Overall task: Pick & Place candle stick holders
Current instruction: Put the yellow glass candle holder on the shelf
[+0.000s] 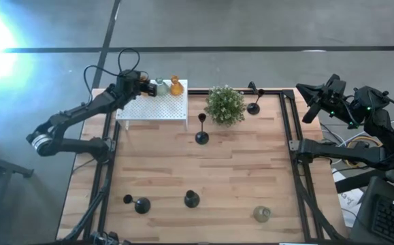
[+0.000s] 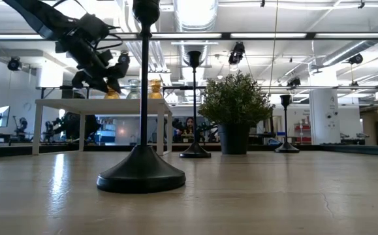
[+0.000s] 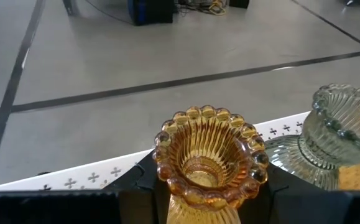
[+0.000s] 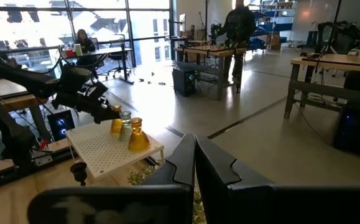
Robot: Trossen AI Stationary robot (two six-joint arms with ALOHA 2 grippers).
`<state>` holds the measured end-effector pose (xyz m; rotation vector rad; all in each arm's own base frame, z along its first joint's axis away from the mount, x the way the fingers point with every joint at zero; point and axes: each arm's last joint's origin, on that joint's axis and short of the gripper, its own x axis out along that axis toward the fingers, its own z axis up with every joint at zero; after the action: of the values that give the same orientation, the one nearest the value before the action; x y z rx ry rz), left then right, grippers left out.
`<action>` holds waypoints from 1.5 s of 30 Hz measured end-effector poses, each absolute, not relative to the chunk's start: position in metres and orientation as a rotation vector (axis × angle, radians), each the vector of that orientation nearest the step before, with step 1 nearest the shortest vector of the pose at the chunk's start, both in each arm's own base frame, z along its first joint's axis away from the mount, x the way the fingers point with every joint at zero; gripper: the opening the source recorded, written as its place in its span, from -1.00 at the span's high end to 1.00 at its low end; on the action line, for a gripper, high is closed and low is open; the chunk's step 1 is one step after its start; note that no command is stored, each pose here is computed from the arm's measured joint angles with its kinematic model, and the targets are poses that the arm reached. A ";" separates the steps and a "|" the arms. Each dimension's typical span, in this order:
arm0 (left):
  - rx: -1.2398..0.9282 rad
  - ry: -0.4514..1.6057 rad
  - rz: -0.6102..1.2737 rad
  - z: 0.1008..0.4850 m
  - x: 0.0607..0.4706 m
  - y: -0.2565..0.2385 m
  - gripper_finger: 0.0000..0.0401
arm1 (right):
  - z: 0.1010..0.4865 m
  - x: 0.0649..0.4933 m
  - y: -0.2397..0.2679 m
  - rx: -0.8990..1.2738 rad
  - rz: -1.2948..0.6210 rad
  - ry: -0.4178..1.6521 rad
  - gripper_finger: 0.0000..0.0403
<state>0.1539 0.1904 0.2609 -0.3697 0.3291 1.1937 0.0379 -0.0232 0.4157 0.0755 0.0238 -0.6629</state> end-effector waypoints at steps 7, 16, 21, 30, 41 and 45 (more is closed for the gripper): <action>-0.356 0.339 1.225 0.260 0.153 0.191 0.33 | 0.416 0.038 -0.023 0.076 -0.663 0.024 0.96; -0.358 0.344 1.209 0.260 0.153 0.190 0.33 | 0.416 0.038 -0.023 0.075 -0.663 0.024 0.96; -0.362 0.345 1.201 0.260 0.153 0.190 0.24 | 0.416 0.038 -0.023 0.076 -0.663 0.024 0.96; -0.345 0.361 1.185 0.259 0.153 0.190 0.25 | 0.416 0.038 -0.023 0.076 -0.663 0.024 0.96; -0.326 0.376 1.176 0.259 0.154 0.190 0.20 | 0.416 0.038 -0.023 0.075 -0.663 0.024 0.96; -0.327 0.376 1.176 0.259 0.154 0.190 0.14 | 0.416 0.038 -0.023 0.076 -0.663 0.024 0.96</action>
<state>0.1535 0.1901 0.2590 -0.3266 0.3760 1.1757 0.0378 -0.0232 0.4157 0.0755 0.0237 -0.6625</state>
